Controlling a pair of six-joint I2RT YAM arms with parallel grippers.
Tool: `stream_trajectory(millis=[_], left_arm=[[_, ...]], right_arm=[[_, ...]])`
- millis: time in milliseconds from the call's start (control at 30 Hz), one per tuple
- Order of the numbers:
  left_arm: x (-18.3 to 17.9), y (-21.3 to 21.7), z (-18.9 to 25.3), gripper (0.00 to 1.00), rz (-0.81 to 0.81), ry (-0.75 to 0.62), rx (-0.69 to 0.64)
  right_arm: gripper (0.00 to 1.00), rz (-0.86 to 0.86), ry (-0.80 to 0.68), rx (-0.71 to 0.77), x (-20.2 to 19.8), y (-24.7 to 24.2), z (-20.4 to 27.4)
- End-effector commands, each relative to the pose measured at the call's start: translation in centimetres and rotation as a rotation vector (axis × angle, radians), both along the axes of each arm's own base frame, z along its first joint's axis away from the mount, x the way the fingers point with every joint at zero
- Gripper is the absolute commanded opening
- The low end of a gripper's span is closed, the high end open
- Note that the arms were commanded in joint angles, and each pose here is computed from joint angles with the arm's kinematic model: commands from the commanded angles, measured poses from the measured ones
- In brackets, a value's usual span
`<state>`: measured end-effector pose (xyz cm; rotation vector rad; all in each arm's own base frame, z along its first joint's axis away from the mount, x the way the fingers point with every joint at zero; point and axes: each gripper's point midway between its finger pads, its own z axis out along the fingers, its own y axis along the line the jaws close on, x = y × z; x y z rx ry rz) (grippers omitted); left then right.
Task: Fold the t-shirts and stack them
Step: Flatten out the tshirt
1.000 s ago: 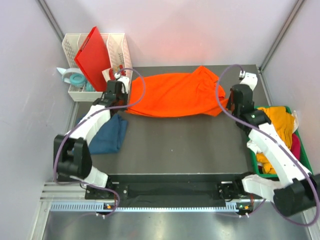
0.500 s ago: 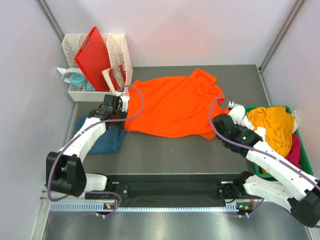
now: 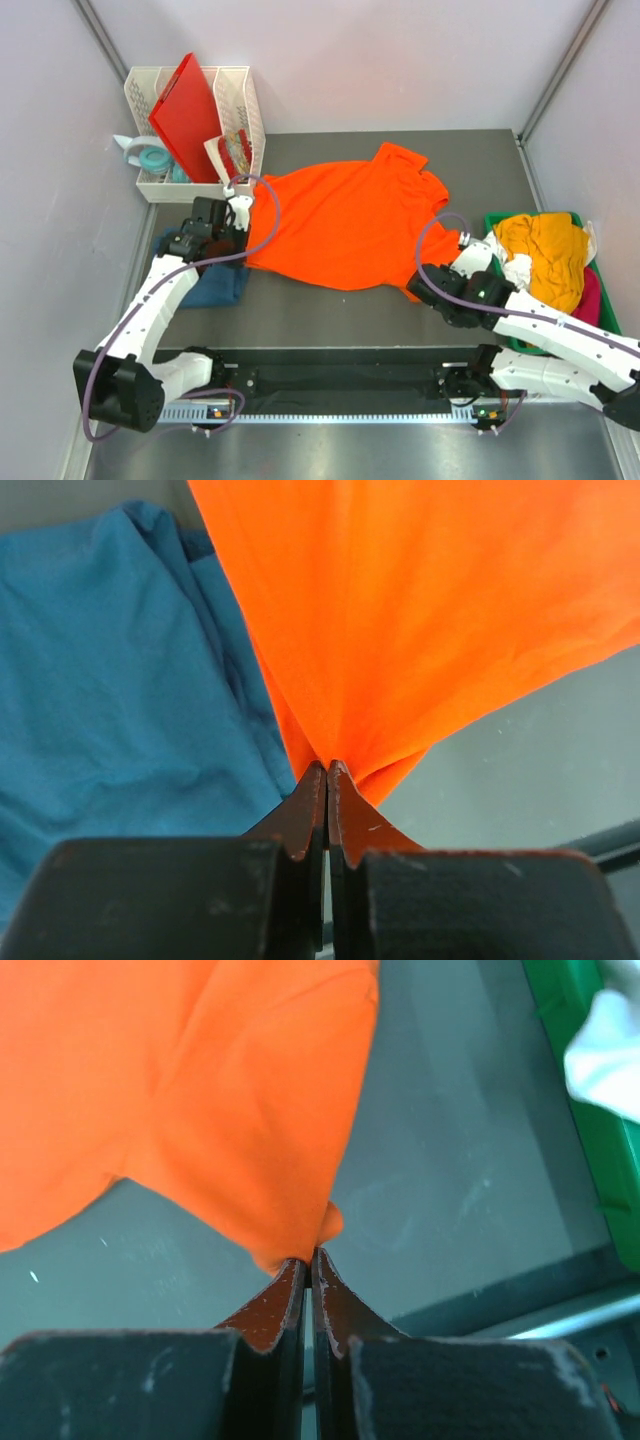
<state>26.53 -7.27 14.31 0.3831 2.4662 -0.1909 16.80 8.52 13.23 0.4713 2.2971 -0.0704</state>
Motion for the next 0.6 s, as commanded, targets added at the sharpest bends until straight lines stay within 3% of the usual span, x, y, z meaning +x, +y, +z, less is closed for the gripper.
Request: stream_trajectory(millis=[0, 367, 433, 567], left_arm=[[-0.8, -0.5, 1.2, 0.0, -0.043, 0.014, -0.022], [-1.6, -0.9, 2.9, 0.0, -0.05, 0.02, -0.053], [-1.1, -0.9, 4.0, 0.0, -0.027, -0.018, -0.066], [0.9, -0.7, 8.6, 0.0, 0.013, -0.171, -0.081]], right_arm=[[0.0, -0.066, -0.012, 0.011, -1.0, -0.3, 1.6], [0.0, -0.107, -0.063, 0.075, -1.9, -1.5, 3.4], [0.0, -0.086, -0.124, 0.089, -1.1, -1.3, 5.3], [0.0, -0.079, -0.372, 0.009, 1.8, -2.8, 14.0]])
